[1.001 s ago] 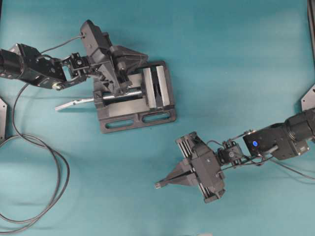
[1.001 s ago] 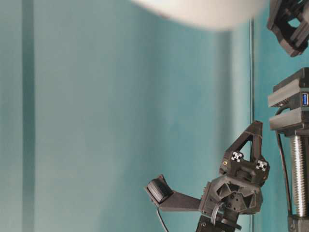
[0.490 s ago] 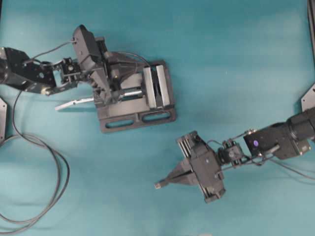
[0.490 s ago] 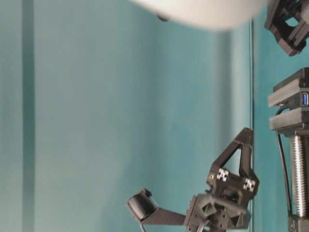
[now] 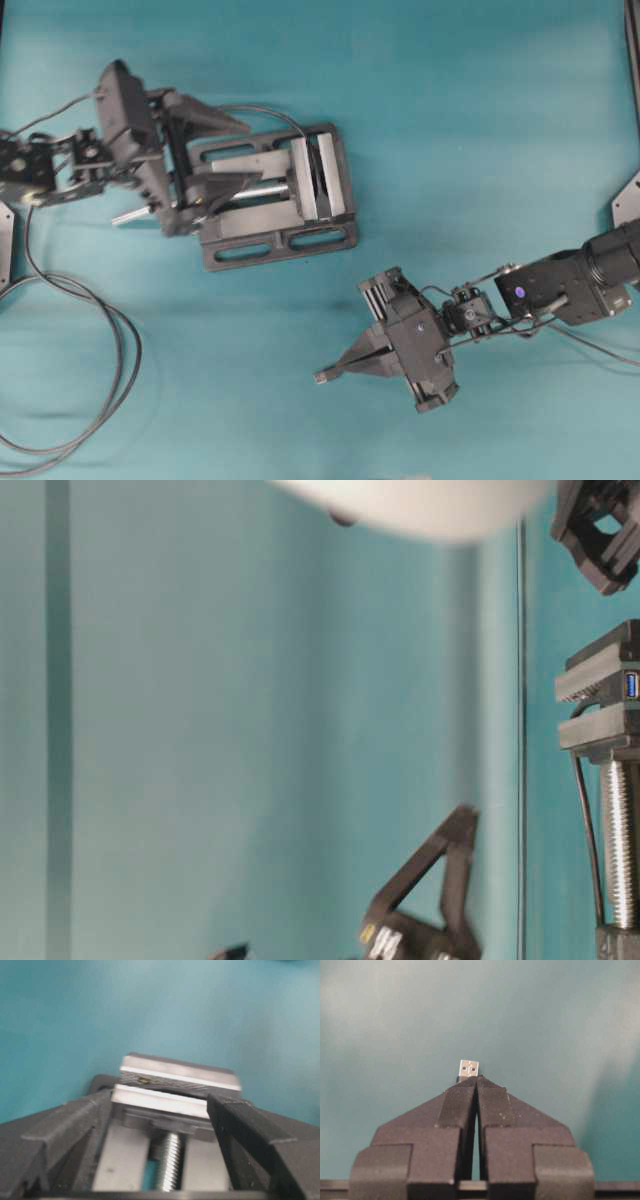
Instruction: Insert the USB cable into the fixed female connector.
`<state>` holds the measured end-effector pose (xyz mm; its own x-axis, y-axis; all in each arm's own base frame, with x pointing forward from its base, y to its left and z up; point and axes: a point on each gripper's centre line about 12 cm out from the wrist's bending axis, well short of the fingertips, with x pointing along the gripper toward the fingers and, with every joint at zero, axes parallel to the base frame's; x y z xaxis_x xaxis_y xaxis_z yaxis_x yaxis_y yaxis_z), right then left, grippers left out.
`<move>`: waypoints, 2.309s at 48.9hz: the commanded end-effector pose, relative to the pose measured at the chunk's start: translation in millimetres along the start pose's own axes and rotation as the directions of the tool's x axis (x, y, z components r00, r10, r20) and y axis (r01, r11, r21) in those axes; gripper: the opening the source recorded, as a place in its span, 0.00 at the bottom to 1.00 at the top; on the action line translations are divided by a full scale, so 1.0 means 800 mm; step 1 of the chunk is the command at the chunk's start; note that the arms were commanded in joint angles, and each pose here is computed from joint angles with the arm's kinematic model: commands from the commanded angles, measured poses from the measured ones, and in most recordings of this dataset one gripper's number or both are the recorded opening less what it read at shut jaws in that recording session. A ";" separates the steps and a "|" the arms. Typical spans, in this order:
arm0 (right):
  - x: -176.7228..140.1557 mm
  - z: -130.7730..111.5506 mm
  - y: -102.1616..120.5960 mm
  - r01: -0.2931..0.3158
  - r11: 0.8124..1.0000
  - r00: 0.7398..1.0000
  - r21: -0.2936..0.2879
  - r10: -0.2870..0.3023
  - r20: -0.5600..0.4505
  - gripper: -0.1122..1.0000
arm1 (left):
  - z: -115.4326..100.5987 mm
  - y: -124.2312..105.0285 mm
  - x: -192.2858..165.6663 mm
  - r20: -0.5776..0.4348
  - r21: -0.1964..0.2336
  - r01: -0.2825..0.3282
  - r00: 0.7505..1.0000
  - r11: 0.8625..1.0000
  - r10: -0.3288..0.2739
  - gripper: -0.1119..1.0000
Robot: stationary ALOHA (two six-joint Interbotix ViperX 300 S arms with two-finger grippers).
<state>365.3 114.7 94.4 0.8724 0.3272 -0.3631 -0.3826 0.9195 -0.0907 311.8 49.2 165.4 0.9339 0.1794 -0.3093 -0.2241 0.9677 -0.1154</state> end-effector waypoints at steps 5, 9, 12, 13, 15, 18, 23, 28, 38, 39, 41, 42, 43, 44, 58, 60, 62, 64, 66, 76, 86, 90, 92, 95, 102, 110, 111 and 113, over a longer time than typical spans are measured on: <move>0.000 0.025 -0.004 0.008 1.000 0.998 -0.003 -0.008 0.058 0.09 | 0.026 -0.033 -0.041 0.093 0.014 0.097 0.991 0.995 -0.098 0.95; 0.000 0.025 -0.005 0.011 1.000 0.998 -0.001 -0.011 0.057 0.09 | 0.024 -0.043 -0.057 0.106 0.021 0.133 0.985 0.991 -0.135 0.95; 0.000 0.025 -0.006 0.012 1.000 0.998 -0.001 -0.012 0.059 0.09 | 0.016 -0.048 -0.068 0.100 0.025 0.153 0.983 0.988 -0.155 0.95; 0.000 0.025 -0.006 0.013 1.000 0.998 -0.002 -0.013 0.059 0.10 | 0.014 -0.047 -0.071 0.098 0.023 0.154 0.983 0.988 -0.156 0.96; 0.001 0.027 -0.006 0.013 1.000 0.998 0.000 -0.013 0.063 0.12 | 0.009 -0.049 -0.077 0.093 0.027 0.164 0.982 0.986 -0.166 0.95; 0.001 0.028 -0.009 0.018 1.000 0.998 0.000 -0.018 0.066 0.18 | 0.004 -0.053 -0.086 0.091 0.034 0.184 0.978 0.982 -0.186 0.95; 0.002 0.029 -0.011 0.022 1.000 0.998 0.003 -0.022 0.067 0.37 | -0.008 -0.055 -0.101 0.077 0.043 0.203 0.976 0.978 -0.206 0.96; 0.004 0.025 -0.011 0.021 1.000 0.998 0.003 -0.022 0.058 0.53 | -0.021 -0.054 -0.119 0.062 0.050 0.224 0.972 0.973 -0.226 0.95; 0.008 0.013 -0.010 0.018 1.000 1.000 0.004 -0.018 0.015 0.55 | -0.023 -0.058 -0.160 0.076 0.060 0.283 0.955 0.957 -0.287 0.96; 0.009 0.013 -0.010 0.018 1.000 1.000 0.006 -0.018 0.014 0.55 | -0.023 -0.058 -0.167 0.074 0.060 0.293 0.952 0.954 -0.297 0.96; 0.009 0.011 -0.010 0.019 1.000 1.000 0.007 -0.019 0.009 0.56 | -0.022 -0.058 -0.175 0.066 0.061 0.304 0.949 0.951 -0.308 0.95; 0.009 0.010 -0.009 0.017 1.000 1.000 0.007 -0.017 0.008 0.56 | -0.023 -0.058 -0.179 0.057 0.060 0.307 0.949 0.950 -0.310 0.95; 0.009 0.010 -0.009 0.017 1.000 1.000 0.007 -0.017 0.006 0.56 | -0.023 -0.057 -0.183 0.046 0.060 0.310 0.949 0.949 -0.312 0.96; 0.009 0.009 -0.009 0.017 1.000 1.000 0.007 -0.017 0.003 0.56 | -0.023 -0.057 -0.186 0.035 0.058 0.311 0.949 0.949 -0.313 0.95; 0.017 -0.006 -0.008 0.012 1.000 0.999 0.009 -0.012 -0.037 0.55 | -0.036 -0.048 -0.216 -0.068 0.056 0.321 0.946 0.946 -0.317 0.95; 0.018 -0.009 -0.009 0.014 1.000 0.999 0.011 -0.013 -0.043 0.56 | -0.040 -0.047 -0.216 -0.071 0.054 0.320 0.946 0.946 -0.316 0.95; 0.018 -0.011 -0.008 0.013 1.000 0.999 0.012 -0.013 -0.047 0.56 | -0.044 -0.046 -0.215 -0.071 0.054 0.319 0.946 0.946 -0.315 0.95; 0.018 -0.013 -0.008 0.012 1.000 0.999 0.011 -0.011 -0.052 0.56 | -0.047 -0.045 -0.215 -0.066 0.054 0.318 0.947 0.946 -0.315 0.95; 0.019 -0.014 -0.008 0.011 1.000 0.998 0.011 -0.011 -0.055 0.56 | -0.050 -0.044 -0.214 -0.062 0.054 0.318 0.947 0.947 -0.314 0.95; 0.020 -0.018 -0.007 0.011 1.000 0.998 0.013 -0.011 -0.063 0.56 | -0.064 -0.039 -0.213 -0.003 0.054 0.317 0.948 0.947 -0.317 0.95; 0.021 -0.024 -0.006 0.009 1.000 0.997 0.025 -0.007 -0.076 0.56 | -0.072 -0.037 -0.213 0.014 0.054 0.314 0.949 0.948 -0.315 0.95; 0.023 -0.025 -0.005 0.008 0.999 0.997 0.035 -0.005 -0.077 0.56 | -0.073 -0.037 -0.213 0.013 0.054 0.314 0.949 0.948 -0.315 0.95; 0.024 -0.026 -0.004 0.007 0.999 0.997 0.040 -0.004 -0.079 0.56 | -0.073 -0.037 -0.213 0.013 0.054 0.314 0.949 0.948 -0.315 0.95; 0.025 -0.025 -0.001 0.001 0.999 0.997 0.048 0.002 -0.077 0.56 | -0.073 -0.036 -0.213 0.011 0.054 0.314 0.949 0.948 -0.315 0.95; 0.026 -0.024 0.008 -0.014 0.998 0.997 0.065 0.019 -0.076 0.56 | -0.073 -0.036 -0.214 0.011 0.053 0.314 0.949 0.948 -0.315 0.95; 0.024 -0.025 0.012 -0.022 0.998 0.997 0.063 0.027 -0.079 0.55 | -0.073 -0.036 -0.213 0.012 0.052 0.313 0.950 0.948 -0.314 0.95; 0.024 -0.025 0.011 -0.020 0.998 0.997 0.065 0.025 -0.079 0.55 | -0.073 -0.036 -0.213 0.012 0.052 0.313 0.950 0.948 -0.314 0.95; 0.023 -0.025 0.012 -0.021 0.998 0.997 0.064 0.026 -0.079 0.55 | -0.073 -0.036 -0.213 0.012 0.052 0.313 0.950 0.948 -0.314 0.95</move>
<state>369.3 121.5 60.1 0.8267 0.3229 -0.4607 -0.3746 0.9269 -0.0226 140.2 -19.4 160.7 0.9564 -0.1309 -0.2612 0.0948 0.9847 -0.1461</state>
